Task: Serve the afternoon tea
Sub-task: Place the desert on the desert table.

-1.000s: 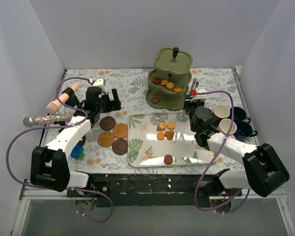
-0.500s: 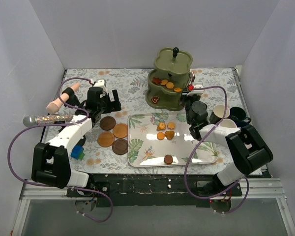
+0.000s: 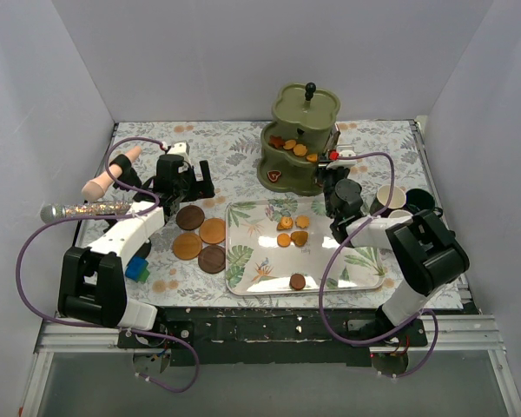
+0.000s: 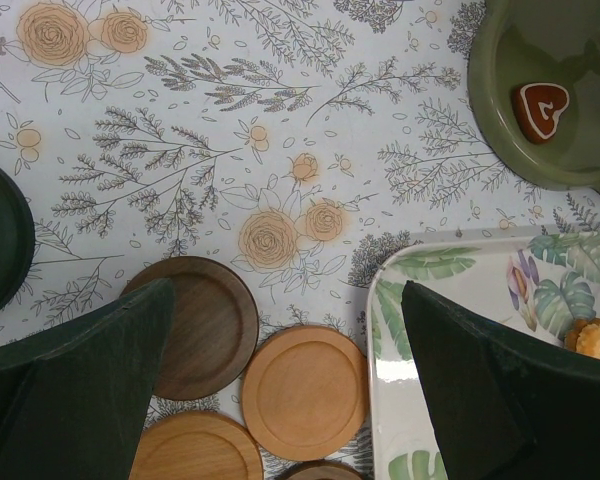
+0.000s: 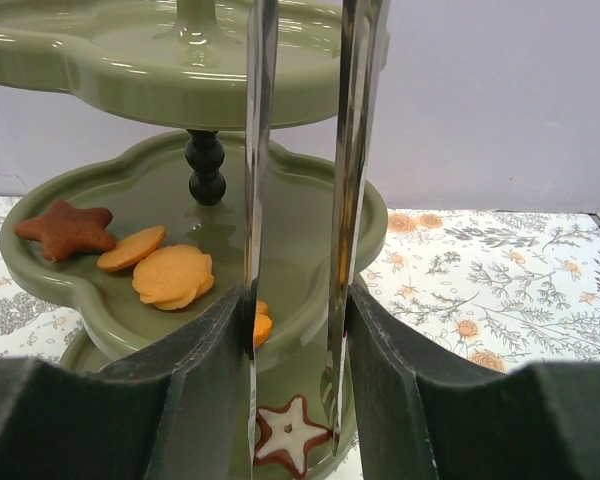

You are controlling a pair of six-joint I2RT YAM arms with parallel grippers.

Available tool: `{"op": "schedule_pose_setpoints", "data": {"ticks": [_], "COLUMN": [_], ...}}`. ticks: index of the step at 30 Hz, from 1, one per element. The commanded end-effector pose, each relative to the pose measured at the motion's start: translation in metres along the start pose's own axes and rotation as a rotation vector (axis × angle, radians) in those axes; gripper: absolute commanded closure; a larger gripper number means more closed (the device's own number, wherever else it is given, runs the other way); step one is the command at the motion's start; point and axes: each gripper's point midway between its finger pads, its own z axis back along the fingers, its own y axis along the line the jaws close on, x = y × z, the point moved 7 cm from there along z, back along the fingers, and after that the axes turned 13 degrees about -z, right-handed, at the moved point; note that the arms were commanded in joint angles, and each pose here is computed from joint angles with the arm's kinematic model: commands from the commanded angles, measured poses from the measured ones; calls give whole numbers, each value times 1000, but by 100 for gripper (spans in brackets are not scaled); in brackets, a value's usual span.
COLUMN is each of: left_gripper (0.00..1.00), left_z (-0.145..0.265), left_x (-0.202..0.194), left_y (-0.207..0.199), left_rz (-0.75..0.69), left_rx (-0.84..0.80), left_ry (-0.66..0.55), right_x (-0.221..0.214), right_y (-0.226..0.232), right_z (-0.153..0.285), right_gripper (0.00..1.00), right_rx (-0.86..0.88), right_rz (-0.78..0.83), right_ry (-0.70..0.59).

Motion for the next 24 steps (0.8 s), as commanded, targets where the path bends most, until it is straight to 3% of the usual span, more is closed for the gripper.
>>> {"op": "schedule_pose_setpoints", "data": {"ticks": [1,24], "left_gripper": [2,2], "left_z": [4,0], "left_x": [11,7], "left_y": [2,3], "left_rz": [-12,-12], "left_rx": [15,19], "left_ry": [-29,-12], "right_x": [28,18], "right_y": [9,13], "right_z": [-13,-14], "right_gripper": [59,59], "right_rx": [19,-3], "right_rz": [-59,-36], "right_ry": [-139,-203]}}
